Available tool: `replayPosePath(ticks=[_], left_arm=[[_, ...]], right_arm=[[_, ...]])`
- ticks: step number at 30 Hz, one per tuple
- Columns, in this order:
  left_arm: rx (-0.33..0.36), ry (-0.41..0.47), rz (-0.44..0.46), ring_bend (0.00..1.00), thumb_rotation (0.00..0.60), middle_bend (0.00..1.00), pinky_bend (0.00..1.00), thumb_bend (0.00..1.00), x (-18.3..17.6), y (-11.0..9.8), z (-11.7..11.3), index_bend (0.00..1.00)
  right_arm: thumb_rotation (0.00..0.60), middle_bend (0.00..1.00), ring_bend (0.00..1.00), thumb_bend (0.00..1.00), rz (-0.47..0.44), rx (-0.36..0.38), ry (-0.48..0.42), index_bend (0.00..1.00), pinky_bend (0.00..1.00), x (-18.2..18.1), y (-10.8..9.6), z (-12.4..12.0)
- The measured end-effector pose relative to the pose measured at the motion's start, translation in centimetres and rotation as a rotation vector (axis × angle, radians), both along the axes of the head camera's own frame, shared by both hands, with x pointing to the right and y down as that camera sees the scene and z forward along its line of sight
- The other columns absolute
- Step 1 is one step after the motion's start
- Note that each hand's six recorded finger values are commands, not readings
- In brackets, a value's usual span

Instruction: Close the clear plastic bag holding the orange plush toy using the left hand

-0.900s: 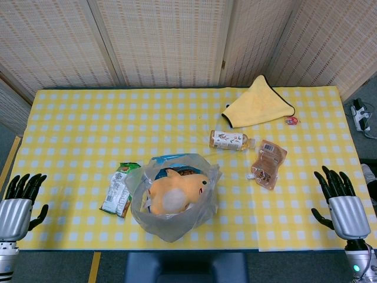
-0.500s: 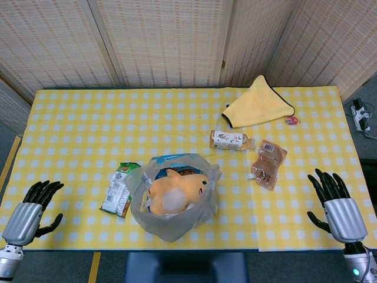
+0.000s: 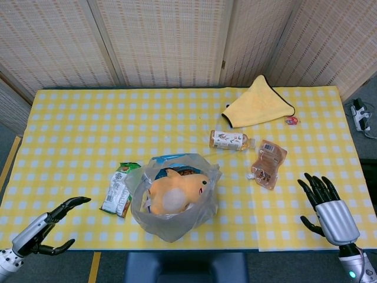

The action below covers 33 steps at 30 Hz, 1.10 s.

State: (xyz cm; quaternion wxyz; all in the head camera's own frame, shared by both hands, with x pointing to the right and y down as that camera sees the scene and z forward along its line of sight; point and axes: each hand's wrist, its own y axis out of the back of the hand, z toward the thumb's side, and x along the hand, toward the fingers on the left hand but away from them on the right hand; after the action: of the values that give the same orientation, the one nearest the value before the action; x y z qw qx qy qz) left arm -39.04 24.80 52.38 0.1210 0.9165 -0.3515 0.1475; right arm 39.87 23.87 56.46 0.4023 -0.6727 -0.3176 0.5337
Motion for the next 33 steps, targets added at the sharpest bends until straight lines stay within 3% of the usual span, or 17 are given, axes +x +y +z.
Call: replayPosePath(ticks=[4,9,19,27,33], left_arm=[[-0.084,0.183,0.091,0.00,0.600,0.10,0.02,0.42,2.0,-1.0,-1.3,0.09],[-0.133,0.277,0.142,0.00,0.600,0.10,0.01,0.42,3.2,-2.3,-1.9,0.09],[-0.091,0.249,0.147,0.00,0.600,0.10,0.00,0.42,5.4,-5.4,-1.9,0.10],[-0.081,0.241,0.127,0.00,0.600,0.10,0.00,0.42,5.7,-7.9,-1.3,0.11],[-0.115,0.288,0.131,0.00,0.600,0.10,0.03,0.42,6.3,-8.9,-1.1,0.11]], right_arm=[[0.600,0.00,0.00,0.27,-0.017,-0.027,0.001,0.00,0.00,-0.3,-0.1,0.6],[0.600,0.00,0.00,0.27,-0.027,-0.071,-0.015,0.00,0.00,-0.5,-0.1,1.1],[0.600,0.00,0.00,0.27,-0.077,-0.156,-0.049,0.00,0.00,-1.5,-0.2,2.5],[0.600,0.00,0.00,0.27,-0.060,-0.146,-0.056,0.00,0.00,-0.9,-0.3,2.1],[0.600,0.00,0.00,0.27,-0.041,-0.150,-0.049,0.00,0.00,-0.3,-0.4,2.3]])
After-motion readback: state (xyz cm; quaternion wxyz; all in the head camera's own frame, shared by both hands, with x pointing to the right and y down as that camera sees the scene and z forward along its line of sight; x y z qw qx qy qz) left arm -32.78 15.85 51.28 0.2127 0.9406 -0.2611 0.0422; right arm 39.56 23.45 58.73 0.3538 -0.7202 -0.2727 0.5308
